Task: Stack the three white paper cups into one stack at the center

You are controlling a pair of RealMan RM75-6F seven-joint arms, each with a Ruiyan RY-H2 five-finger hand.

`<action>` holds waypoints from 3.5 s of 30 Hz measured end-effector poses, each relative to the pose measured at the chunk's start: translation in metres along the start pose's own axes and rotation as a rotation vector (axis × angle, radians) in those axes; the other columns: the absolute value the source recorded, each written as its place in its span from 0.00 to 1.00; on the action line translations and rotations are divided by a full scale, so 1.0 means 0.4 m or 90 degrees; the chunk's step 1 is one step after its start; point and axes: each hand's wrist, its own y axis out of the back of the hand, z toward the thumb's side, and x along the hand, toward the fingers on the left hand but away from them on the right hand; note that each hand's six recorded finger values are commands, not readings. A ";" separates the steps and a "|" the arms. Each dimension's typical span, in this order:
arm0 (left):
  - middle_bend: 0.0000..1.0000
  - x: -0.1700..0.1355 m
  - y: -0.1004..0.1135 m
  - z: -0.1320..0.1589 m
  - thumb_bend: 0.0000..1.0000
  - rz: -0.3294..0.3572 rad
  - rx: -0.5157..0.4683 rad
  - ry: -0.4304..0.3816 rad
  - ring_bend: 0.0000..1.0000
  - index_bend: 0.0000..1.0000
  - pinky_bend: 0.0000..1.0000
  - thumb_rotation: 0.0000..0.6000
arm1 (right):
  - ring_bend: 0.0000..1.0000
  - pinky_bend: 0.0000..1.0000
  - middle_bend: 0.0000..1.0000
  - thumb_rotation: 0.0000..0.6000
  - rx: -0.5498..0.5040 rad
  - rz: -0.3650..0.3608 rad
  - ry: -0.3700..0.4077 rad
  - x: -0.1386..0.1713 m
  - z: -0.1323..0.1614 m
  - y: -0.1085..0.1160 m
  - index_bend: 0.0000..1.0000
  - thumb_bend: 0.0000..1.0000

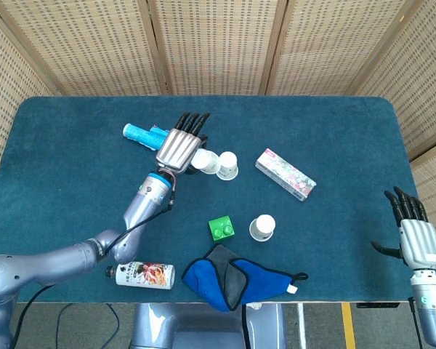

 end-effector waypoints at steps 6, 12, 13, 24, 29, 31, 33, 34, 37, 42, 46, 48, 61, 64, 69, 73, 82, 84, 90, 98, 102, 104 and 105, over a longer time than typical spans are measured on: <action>0.00 0.063 0.002 0.068 0.19 -0.001 0.012 -0.019 0.00 0.48 0.03 1.00 | 0.00 0.00 0.00 1.00 -0.012 -0.002 -0.008 -0.005 -0.014 0.008 0.05 0.06; 0.00 0.099 -0.010 0.099 0.19 -0.018 0.023 -0.020 0.00 0.48 0.03 1.00 | 0.00 0.00 0.00 1.00 -0.028 -0.009 -0.021 -0.010 -0.032 0.020 0.05 0.06; 0.00 0.103 -0.012 0.103 0.19 -0.020 0.026 -0.020 0.00 0.48 0.03 1.00 | 0.00 0.00 0.00 1.00 -0.030 -0.010 -0.022 -0.011 -0.035 0.022 0.05 0.06; 0.00 0.131 -0.034 0.135 0.19 -0.031 0.046 -0.024 0.00 0.48 0.03 1.00 | 0.00 0.00 0.00 1.00 -0.043 -0.019 -0.032 -0.013 -0.053 0.036 0.05 0.06; 0.00 0.140 -0.037 0.131 0.19 -0.034 0.072 -0.020 0.00 0.47 0.03 1.00 | 0.00 0.00 0.00 1.00 -0.045 -0.016 -0.039 -0.015 -0.059 0.035 0.05 0.06; 0.00 0.143 -0.039 0.128 0.19 -0.035 0.075 -0.016 0.00 0.46 0.03 1.00 | 0.00 0.00 0.00 1.00 -0.045 -0.015 -0.041 -0.016 -0.062 0.033 0.05 0.06; 0.00 0.146 -0.042 0.125 0.19 -0.037 0.075 -0.012 0.00 0.44 0.03 1.00 | 0.00 0.00 0.00 1.00 -0.046 -0.014 -0.043 -0.017 -0.063 0.032 0.05 0.06; 0.00 0.147 -0.043 0.123 0.19 -0.038 0.076 -0.010 0.00 0.42 0.02 1.00 | 0.00 0.00 0.00 1.00 -0.045 -0.013 -0.043 -0.017 -0.062 0.031 0.05 0.06; 0.00 0.152 -0.050 0.120 0.18 -0.043 0.077 -0.006 0.00 0.31 0.01 1.00 | 0.00 0.00 0.00 1.00 -0.046 -0.012 -0.040 -0.016 -0.060 0.032 0.05 0.06; 0.00 0.156 -0.071 0.122 0.17 -0.057 0.069 0.000 0.00 0.13 0.00 1.00 | 0.00 0.00 0.00 1.00 -0.047 -0.011 -0.042 -0.015 -0.062 0.033 0.05 0.06; 0.00 0.155 -0.079 0.124 0.16 -0.059 0.060 -0.002 0.00 0.11 0.00 1.00 | 0.00 0.00 0.00 1.00 -0.047 -0.007 -0.047 -0.016 -0.067 0.031 0.05 0.06; 0.00 0.149 -0.078 0.120 0.16 -0.055 0.046 -0.001 0.00 0.11 0.00 1.00 | 0.00 0.00 0.00 1.00 -0.047 -0.010 -0.047 -0.017 -0.068 0.034 0.05 0.06; 0.00 -0.042 -0.016 -0.013 0.16 0.004 -0.014 0.012 0.00 0.09 0.00 1.00 | 0.00 0.00 0.00 1.00 -0.020 -0.009 -0.029 -0.005 -0.037 0.025 0.05 0.06; 0.00 -0.132 0.015 -0.087 0.16 0.019 -0.019 0.038 0.00 0.09 0.00 1.00 | 0.00 0.00 0.00 1.00 -0.014 -0.005 -0.023 -0.002 -0.027 0.019 0.06 0.06; 0.00 -0.316 0.067 -0.253 0.16 0.047 -0.012 0.119 0.00 0.09 0.00 1.00 | 0.00 0.00 0.00 1.00 -0.007 -0.008 -0.006 0.005 -0.004 0.019 0.06 0.05; 0.00 -0.451 0.075 -0.348 0.16 0.049 -0.005 0.172 0.00 0.09 0.00 1.00 | 0.00 0.00 0.00 1.00 0.002 -0.008 0.007 0.015 0.013 0.016 0.06 0.05; 0.00 -0.730 0.016 -0.466 0.16 0.030 -0.011 0.282 0.00 0.10 0.00 1.00 | 0.00 0.02 0.00 1.00 0.010 0.005 0.039 0.026 0.055 0.006 0.22 0.05; 0.00 -0.779 -0.003 -0.486 0.16 0.029 -0.034 0.305 0.00 0.10 0.00 1.00 | 0.00 0.03 0.00 1.00 0.011 0.009 0.053 0.028 0.078 0.004 0.25 0.05; 0.00 -0.873 -0.032 -0.540 0.16 0.052 -0.053 0.346 0.00 0.10 0.00 1.00 | 0.00 0.05 0.00 1.00 0.034 0.023 0.108 0.026 0.173 -0.006 0.28 0.05; 0.00 -0.902 -0.038 -0.558 0.16 0.066 -0.075 0.349 0.00 0.10 0.00 1.00 | 0.00 0.05 0.00 1.00 0.090 0.079 0.179 -0.016 0.342 -0.070 0.26 0.05; 0.00 -0.902 -0.037 -0.553 0.16 0.065 -0.081 0.337 0.00 0.10 0.00 1.00 | 0.00 0.05 0.00 1.00 0.103 0.119 0.186 -0.058 0.416 -0.120 0.25 0.06; 0.00 -0.901 -0.039 -0.553 0.16 0.063 -0.083 0.336 0.00 0.10 0.00 1.00 | 0.00 0.05 0.00 1.00 0.102 0.139 0.187 -0.081 0.454 -0.144 0.25 0.07; 0.00 -0.900 -0.039 -0.553 0.16 0.062 -0.084 0.336 0.00 0.10 0.00 1.00 | 0.00 0.05 0.00 1.00 0.103 0.146 0.188 -0.090 0.469 -0.153 0.25 0.07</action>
